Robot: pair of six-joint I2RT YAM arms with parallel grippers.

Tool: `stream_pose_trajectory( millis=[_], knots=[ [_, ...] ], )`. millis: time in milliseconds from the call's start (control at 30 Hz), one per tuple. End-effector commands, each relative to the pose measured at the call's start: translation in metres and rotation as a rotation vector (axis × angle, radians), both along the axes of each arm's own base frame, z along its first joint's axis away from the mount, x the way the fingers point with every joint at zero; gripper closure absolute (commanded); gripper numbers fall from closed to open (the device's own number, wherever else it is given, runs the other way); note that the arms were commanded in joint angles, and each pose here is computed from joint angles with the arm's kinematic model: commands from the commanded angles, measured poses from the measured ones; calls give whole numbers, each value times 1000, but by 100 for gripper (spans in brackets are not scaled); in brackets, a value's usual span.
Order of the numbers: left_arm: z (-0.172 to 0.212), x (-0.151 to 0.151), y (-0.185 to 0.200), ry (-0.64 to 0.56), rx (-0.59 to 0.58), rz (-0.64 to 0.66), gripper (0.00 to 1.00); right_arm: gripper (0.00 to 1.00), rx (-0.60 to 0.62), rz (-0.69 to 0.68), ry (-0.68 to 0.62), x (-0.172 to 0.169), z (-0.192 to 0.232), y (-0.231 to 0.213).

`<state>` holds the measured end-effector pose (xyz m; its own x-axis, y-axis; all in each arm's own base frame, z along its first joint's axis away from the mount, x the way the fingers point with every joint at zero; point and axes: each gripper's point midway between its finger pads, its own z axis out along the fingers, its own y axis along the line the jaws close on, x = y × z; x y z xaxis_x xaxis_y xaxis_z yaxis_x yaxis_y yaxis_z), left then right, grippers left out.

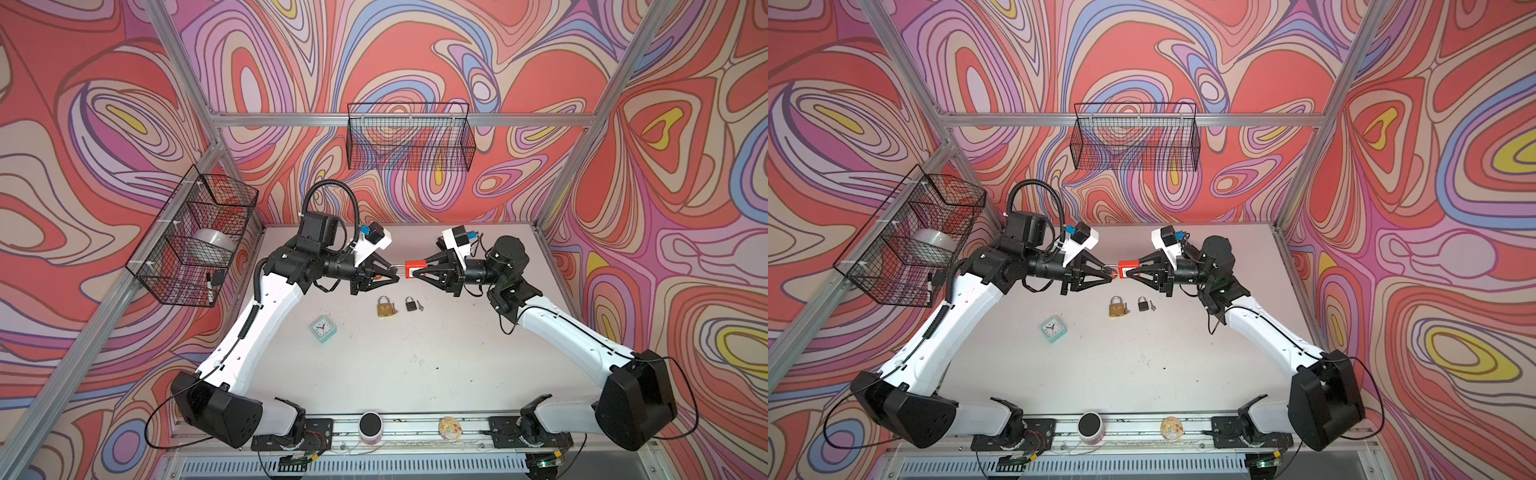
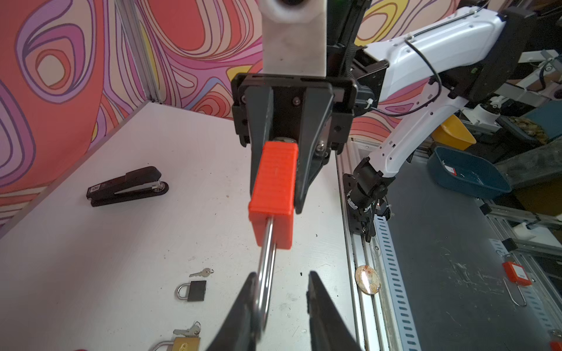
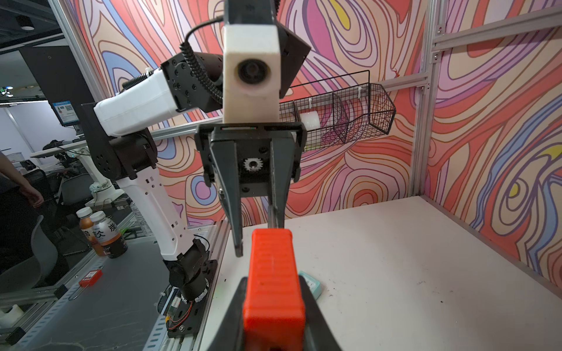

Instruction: Lock with the key

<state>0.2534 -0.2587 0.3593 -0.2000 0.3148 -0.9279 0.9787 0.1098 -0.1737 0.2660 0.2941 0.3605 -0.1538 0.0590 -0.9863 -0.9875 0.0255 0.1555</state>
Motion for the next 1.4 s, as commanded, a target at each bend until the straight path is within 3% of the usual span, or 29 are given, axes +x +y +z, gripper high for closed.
stream_pose_trajectory(
  millis=[0,133,233,767,900,1100,1367],
  knots=[
    [18,-8,-4,-52,-62,-38,51,100,16,-35,0,1,5,-2],
    [23,-5,-6,-44,-108,-31,39,100,31,-32,-4,0,7,-2],
    [23,-1,-9,-20,-121,-20,37,100,37,-33,-7,-1,8,-2],
    [18,6,-18,67,-137,-31,42,100,52,-24,-64,-5,12,11],
    [19,7,-20,69,-141,-34,51,100,48,-17,-54,-4,11,14],
    [19,8,-21,73,-144,-36,78,100,43,-24,-54,-3,10,16],
    [17,4,-23,88,-146,-56,100,100,44,-24,-51,-1,10,18]
  ],
)
